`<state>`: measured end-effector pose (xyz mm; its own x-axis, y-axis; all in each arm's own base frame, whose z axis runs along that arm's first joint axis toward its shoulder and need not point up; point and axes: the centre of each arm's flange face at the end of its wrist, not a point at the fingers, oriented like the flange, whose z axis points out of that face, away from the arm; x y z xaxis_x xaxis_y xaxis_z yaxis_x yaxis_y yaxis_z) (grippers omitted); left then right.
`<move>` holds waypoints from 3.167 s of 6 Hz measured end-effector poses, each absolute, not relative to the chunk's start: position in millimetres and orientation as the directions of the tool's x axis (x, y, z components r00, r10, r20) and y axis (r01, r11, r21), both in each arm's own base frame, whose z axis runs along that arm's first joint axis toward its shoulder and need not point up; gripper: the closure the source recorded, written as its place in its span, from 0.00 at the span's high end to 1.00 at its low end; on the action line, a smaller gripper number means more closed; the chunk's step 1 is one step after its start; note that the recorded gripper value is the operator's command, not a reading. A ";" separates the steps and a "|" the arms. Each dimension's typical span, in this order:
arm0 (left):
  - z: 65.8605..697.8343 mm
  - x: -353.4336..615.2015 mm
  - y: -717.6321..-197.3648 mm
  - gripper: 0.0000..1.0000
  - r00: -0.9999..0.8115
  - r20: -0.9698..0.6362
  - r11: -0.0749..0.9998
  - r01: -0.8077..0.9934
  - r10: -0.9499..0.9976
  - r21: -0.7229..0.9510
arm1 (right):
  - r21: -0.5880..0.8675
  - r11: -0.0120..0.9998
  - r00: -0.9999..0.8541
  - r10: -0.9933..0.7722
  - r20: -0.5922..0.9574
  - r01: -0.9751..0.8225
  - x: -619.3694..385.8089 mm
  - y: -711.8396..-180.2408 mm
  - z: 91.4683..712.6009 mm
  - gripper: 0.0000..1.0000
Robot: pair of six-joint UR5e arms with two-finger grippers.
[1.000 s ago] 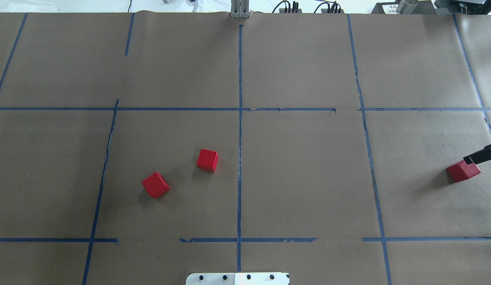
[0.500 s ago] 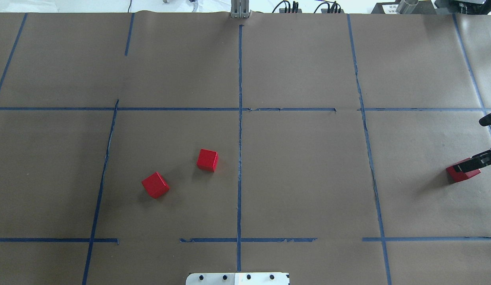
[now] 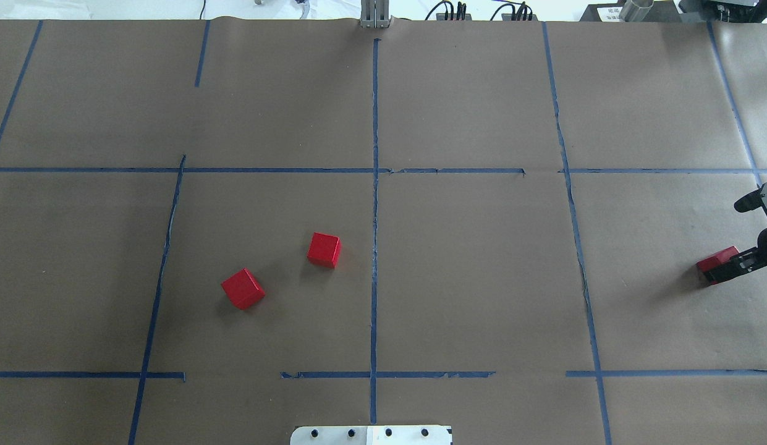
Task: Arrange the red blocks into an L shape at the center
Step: 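Move the right gripper down over the lone red cube and grasp it, then carry the red cube with the right gripper toward the other two cubes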
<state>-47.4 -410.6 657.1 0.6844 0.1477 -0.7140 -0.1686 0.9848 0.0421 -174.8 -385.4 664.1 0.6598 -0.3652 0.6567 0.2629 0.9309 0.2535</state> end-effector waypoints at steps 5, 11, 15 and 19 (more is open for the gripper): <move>654.3 -47.4 -411.0 1.00 0.684 -0.713 0.985 -0.169 0.152 0.048 | 0.244 0.936 0.661 -0.353 0.662 0.256 -195.6 -413.5 629.6 0.00; 652.7 -47.3 -411.3 1.00 0.684 -0.713 0.984 -0.168 0.155 0.052 | 0.076 0.996 0.653 -0.080 0.753 0.034 -416.7 -489.3 353.5 0.00; 653.4 -47.3 -411.2 1.00 0.684 -0.713 0.984 -0.169 0.154 0.051 | -0.006 0.997 0.643 0.051 0.764 -0.072 -573.4 -433.3 226.3 0.00; 655.0 -46.9 -410.9 1.00 0.684 -0.714 0.984 -0.170 0.151 0.046 | -0.020 0.999 0.708 0.050 0.705 -0.051 -629.9 -398.3 196.5 0.04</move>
